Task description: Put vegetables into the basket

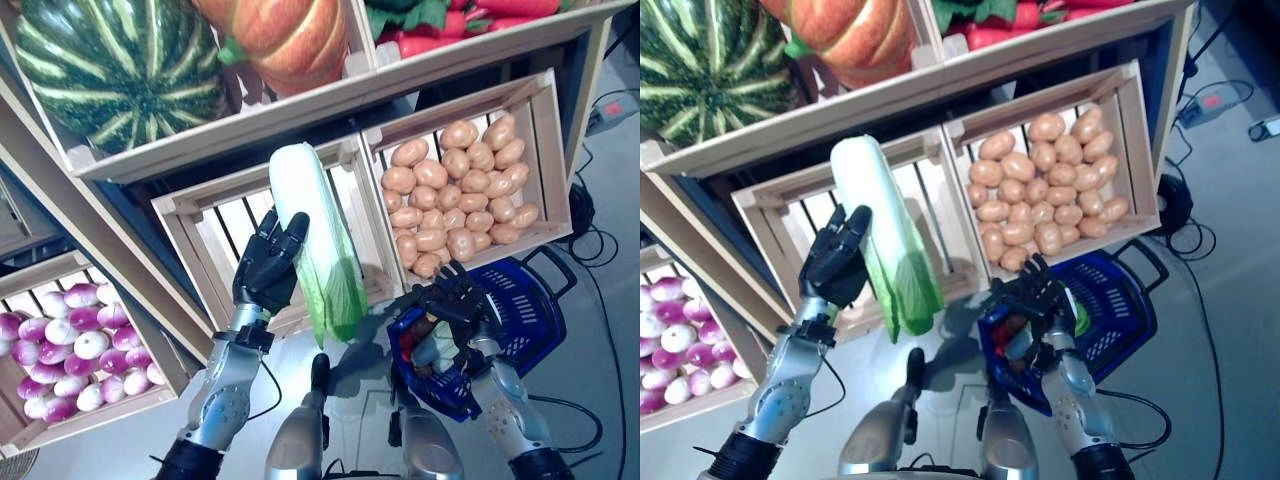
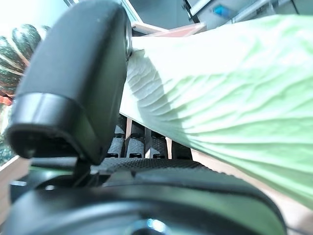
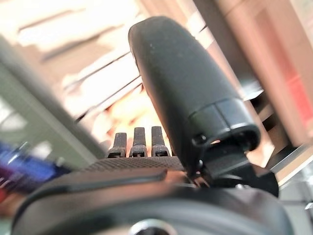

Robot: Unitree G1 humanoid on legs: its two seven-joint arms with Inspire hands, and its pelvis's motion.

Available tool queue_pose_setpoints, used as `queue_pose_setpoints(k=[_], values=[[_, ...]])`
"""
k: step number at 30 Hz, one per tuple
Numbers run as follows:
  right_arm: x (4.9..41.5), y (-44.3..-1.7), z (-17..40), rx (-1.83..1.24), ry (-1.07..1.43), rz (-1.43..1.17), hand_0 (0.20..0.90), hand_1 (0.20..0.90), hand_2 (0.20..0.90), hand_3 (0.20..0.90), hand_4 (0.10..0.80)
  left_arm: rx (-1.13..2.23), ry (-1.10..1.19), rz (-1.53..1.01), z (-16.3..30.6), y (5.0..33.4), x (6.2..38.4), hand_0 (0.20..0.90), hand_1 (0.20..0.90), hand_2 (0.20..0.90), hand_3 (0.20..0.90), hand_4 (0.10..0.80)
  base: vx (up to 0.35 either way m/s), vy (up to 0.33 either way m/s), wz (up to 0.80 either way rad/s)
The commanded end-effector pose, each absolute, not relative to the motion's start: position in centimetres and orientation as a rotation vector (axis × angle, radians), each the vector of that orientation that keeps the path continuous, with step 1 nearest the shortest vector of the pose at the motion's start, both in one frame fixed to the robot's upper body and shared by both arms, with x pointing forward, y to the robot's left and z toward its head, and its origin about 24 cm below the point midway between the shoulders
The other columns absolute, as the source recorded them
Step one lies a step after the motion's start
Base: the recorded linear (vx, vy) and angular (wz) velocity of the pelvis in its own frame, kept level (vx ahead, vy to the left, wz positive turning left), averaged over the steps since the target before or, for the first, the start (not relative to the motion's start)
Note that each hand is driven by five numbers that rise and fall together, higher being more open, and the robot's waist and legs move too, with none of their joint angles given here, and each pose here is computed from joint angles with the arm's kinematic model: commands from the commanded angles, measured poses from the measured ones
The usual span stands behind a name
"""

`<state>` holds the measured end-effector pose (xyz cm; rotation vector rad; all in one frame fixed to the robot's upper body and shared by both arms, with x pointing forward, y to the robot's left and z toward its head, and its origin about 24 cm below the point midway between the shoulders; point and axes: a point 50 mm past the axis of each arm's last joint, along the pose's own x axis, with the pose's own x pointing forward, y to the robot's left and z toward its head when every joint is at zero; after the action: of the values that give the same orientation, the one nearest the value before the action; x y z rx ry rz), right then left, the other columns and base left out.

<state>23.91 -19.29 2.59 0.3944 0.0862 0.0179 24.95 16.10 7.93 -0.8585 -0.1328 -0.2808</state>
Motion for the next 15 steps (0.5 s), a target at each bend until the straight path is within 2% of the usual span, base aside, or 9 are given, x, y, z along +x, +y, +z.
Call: queue_pose_setpoints(k=[1, 8, 15], values=[[22.5, -18.5, 5.2, 0.435, -0.079, 0.267, 0.900, 0.900, 0.900, 0.900, 0.800, -0.865, -0.231, -0.364, 9.4, 16.1, 24.1, 0.300, 0.300, 0.300, 0.300, 0.400, 0.116, 0.032, -0.01], [21.8, -16.8, 6.7, 0.465, -0.041, 0.614, 0.900, 0.900, 0.900, 0.900, 0.800, -0.588, -0.298, -0.300, 9.9, 17.5, 24.0, 0.300, 0.300, 0.300, 0.300, 0.400, 0.083, 0.021, 0.02], [21.7, -16.1, 7.0, 0.545, 0.034, 0.759, 0.900, 0.900, 0.900, 0.900, 0.800, -0.434, -0.313, -0.291, 10.3, 17.8, 24.2, 0.300, 0.300, 0.300, 0.300, 0.400, 0.057, -0.003, 0.00]])
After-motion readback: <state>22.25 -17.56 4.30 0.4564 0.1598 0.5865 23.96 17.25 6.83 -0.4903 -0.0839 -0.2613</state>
